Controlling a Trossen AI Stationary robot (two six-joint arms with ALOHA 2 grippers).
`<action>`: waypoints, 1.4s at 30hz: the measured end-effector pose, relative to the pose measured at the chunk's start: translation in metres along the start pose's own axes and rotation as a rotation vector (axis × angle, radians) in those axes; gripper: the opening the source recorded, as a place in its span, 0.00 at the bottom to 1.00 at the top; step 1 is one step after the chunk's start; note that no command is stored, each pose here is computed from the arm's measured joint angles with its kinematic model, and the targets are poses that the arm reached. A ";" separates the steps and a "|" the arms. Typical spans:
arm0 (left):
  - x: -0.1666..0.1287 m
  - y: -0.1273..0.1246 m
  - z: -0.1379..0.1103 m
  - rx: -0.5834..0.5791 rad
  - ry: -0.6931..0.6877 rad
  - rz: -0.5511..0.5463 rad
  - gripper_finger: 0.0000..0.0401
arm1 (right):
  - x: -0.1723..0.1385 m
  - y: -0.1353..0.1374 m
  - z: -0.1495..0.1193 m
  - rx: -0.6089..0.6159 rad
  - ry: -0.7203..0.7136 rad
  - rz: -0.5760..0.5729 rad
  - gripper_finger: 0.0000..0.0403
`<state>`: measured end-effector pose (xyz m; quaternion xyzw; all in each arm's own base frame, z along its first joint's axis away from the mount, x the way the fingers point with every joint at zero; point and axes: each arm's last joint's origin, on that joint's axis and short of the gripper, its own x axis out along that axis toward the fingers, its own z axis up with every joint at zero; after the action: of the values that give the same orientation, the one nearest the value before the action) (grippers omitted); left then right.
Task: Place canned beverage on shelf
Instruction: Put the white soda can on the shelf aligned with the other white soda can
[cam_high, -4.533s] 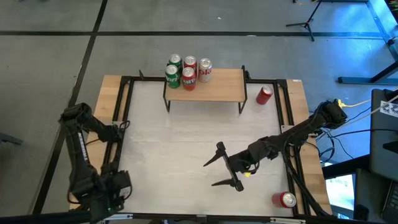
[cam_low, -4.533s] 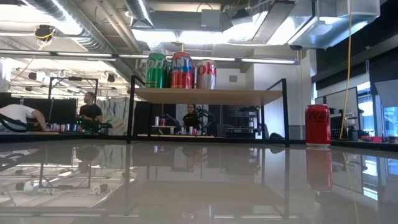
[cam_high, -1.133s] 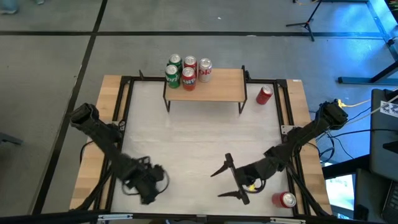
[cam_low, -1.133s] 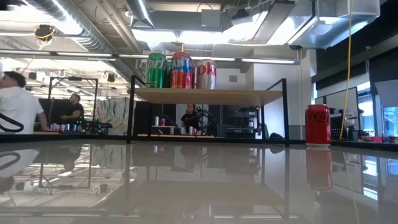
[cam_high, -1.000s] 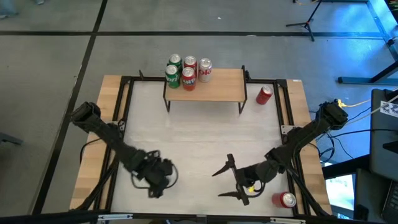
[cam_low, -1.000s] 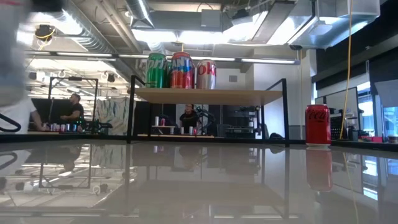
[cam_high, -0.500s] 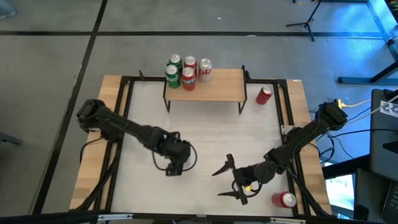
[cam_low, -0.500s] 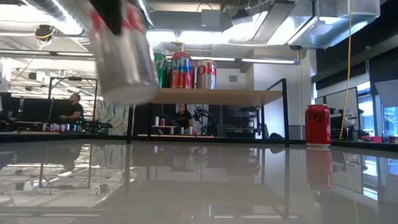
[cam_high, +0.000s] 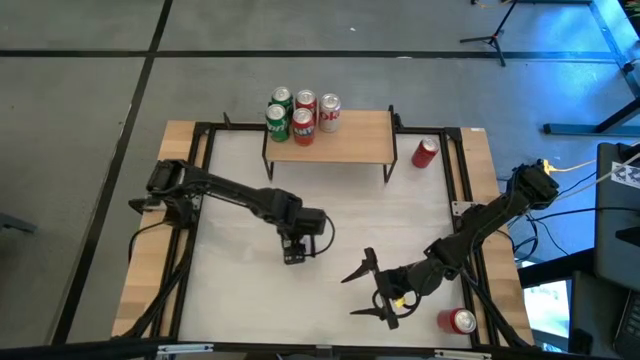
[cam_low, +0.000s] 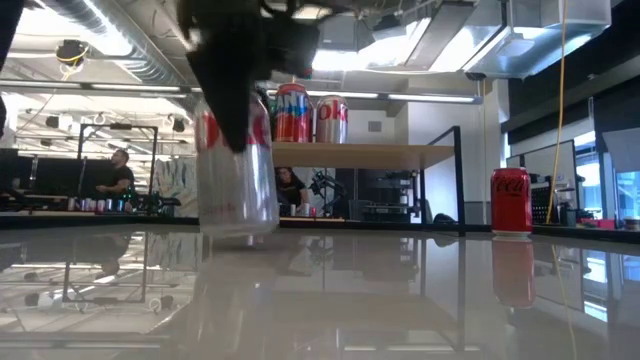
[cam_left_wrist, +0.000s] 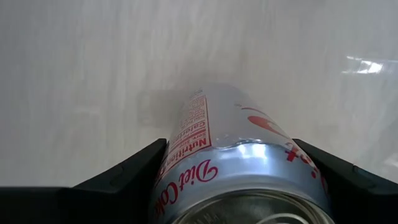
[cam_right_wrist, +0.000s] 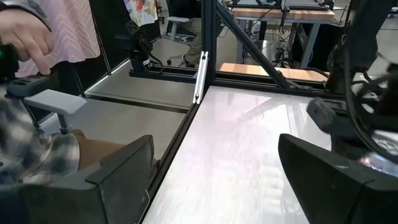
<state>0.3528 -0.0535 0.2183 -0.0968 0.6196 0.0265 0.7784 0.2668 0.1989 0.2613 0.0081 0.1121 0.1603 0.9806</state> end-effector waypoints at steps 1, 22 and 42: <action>0.001 0.001 0.004 0.000 0.005 -0.008 0.71 | 0.000 0.000 0.000 0.000 0.000 0.000 0.85; 0.019 0.009 0.064 0.075 0.016 0.044 0.72 | 0.000 0.000 -0.002 0.016 0.015 0.000 0.85; 0.014 0.001 0.065 0.108 -0.028 0.035 0.85 | 0.000 0.000 -0.002 0.014 0.020 -0.001 0.85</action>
<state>0.4177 -0.0417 0.2188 -0.0436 0.6108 0.0079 0.7906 0.2663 0.1988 0.2593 0.0135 0.1230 0.1592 0.9795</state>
